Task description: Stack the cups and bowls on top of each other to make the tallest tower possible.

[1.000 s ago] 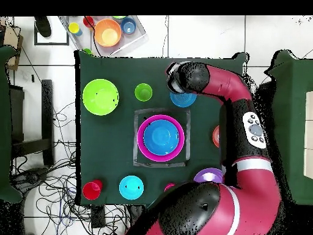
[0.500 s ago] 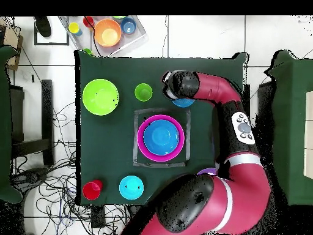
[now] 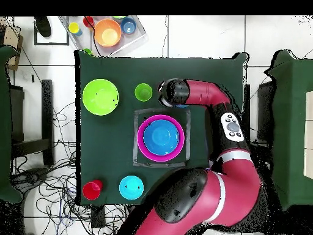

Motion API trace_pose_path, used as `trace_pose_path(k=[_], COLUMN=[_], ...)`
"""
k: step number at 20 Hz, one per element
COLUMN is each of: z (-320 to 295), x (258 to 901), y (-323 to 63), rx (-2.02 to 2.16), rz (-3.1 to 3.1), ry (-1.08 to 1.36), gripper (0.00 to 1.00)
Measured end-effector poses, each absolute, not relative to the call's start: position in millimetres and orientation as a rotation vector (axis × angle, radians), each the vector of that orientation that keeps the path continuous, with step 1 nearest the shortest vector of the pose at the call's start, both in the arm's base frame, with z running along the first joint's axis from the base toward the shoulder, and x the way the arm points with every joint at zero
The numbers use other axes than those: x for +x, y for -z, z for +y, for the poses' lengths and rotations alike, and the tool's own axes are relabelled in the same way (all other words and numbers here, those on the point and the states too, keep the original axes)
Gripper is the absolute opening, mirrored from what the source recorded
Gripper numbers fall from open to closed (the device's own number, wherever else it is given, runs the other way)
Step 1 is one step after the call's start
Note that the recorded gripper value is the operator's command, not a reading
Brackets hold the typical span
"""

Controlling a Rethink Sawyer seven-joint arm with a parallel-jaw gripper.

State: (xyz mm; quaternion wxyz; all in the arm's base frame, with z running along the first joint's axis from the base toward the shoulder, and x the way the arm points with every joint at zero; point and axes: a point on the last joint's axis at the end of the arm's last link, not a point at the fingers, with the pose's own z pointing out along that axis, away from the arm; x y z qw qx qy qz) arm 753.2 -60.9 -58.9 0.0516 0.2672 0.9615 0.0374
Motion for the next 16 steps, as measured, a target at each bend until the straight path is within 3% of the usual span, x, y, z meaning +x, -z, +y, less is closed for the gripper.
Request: trace_pose_path(k=[1,5,6,16], z=[-62.2,-67.0,-71.9,-78.4], x=[755.7,757.4,763.3,765.8], y=[58.4,58.9,53.2,54.7], rx=[0.781,0.715,0.67,0.595], rz=[2.923,2.927,2.916,2.918], ry=[-0.104,-0.073,-0.052,-0.017], gripper=[0.0,0.0,1.0,1.0])
